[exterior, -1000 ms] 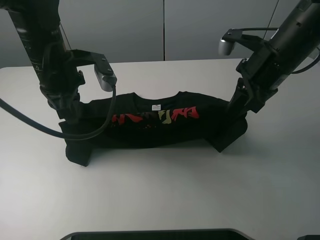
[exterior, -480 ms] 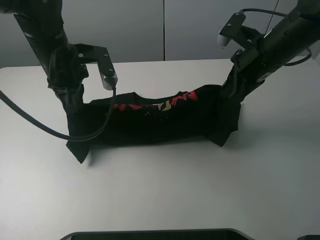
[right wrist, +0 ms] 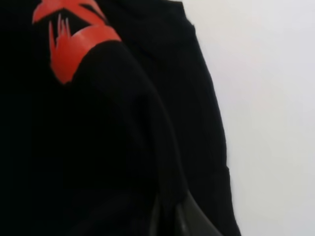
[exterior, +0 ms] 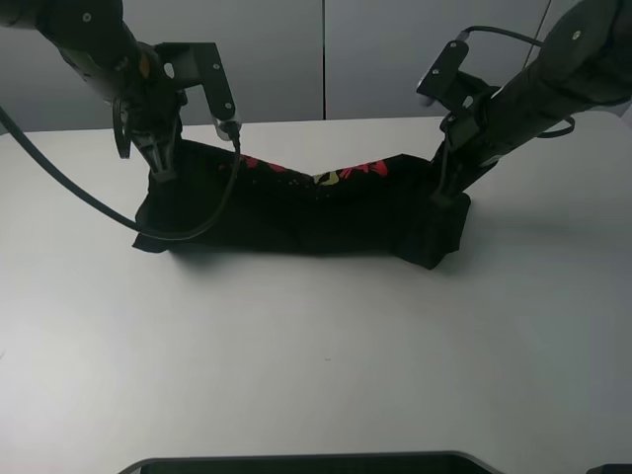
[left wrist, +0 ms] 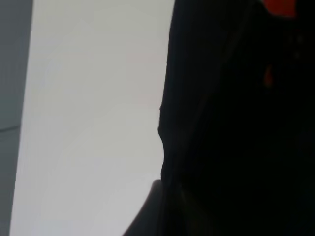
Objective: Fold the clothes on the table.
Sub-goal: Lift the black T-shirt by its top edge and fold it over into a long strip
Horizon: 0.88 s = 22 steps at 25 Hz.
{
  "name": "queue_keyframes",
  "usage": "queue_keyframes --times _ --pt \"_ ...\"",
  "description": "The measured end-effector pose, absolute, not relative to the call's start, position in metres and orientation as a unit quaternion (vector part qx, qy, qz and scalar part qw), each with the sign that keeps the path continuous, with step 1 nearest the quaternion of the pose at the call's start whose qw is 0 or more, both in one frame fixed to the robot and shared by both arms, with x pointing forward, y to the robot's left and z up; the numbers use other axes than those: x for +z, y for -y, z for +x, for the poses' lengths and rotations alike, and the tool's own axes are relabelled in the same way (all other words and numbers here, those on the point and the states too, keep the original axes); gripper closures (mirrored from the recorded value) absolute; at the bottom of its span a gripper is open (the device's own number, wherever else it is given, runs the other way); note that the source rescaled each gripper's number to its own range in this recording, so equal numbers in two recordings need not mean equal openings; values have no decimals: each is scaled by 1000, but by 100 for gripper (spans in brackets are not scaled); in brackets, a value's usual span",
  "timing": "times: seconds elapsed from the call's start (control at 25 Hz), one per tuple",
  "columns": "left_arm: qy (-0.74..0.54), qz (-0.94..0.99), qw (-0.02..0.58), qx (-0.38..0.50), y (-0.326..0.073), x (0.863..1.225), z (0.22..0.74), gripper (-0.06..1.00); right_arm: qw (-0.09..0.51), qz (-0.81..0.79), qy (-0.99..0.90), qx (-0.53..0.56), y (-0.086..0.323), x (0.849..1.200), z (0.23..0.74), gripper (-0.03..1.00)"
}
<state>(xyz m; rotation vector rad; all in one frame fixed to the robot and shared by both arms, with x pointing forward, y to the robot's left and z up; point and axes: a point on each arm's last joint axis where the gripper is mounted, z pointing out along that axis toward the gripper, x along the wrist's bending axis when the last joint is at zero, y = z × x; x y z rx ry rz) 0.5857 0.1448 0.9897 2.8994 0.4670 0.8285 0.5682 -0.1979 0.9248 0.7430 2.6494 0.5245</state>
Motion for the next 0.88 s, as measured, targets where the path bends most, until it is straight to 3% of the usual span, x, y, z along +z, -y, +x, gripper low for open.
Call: queue_keyframes --times 0.36,0.64,0.88 --pt "-195 944 34 264 -175 956 612 94 229 268 -917 186 200 917 582 95" --pt "-181 935 77 293 -169 950 622 94 268 264 -907 189 202 921 588 95" --pt "-179 941 73 280 -167 932 625 94 295 266 -897 192 203 923 592 95"
